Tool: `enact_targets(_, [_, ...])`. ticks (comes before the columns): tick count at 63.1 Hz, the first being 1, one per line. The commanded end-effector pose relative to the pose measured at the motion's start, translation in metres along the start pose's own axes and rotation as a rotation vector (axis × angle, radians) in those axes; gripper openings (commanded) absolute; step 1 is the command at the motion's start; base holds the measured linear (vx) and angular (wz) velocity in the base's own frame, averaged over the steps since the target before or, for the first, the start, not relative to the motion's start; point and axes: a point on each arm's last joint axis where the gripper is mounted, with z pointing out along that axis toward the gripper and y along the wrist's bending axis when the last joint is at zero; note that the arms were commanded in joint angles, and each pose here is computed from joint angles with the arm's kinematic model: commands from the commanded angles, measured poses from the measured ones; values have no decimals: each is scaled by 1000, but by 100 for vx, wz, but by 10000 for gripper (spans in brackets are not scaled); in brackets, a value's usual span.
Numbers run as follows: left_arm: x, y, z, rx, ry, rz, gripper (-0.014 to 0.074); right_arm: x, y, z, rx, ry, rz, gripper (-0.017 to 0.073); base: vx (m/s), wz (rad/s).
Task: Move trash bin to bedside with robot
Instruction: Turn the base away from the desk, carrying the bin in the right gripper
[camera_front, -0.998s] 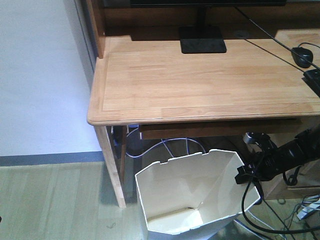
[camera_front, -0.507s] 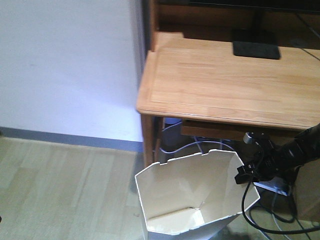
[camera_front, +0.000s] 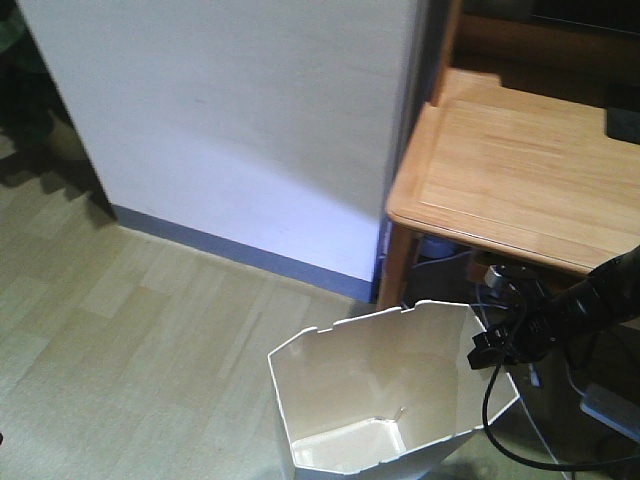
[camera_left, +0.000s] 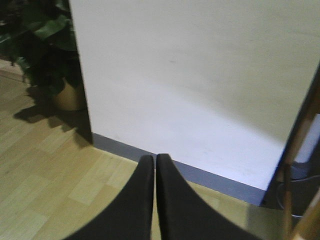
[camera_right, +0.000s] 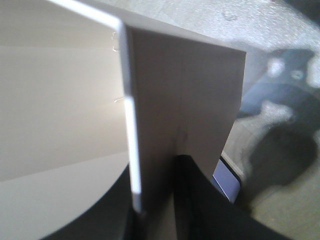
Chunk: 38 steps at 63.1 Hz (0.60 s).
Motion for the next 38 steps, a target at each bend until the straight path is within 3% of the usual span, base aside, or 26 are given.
enact_targets(1, [-5, -1, -1, 11, -76, -6, -6, -15, 24, -23, -175, -73, -1, -5, 0, 42])
enact_targets(38, [-5, -1, -1, 11, -76, -6, -6, -15, 24, -23, -175, -73, -1, -5, 5, 44])
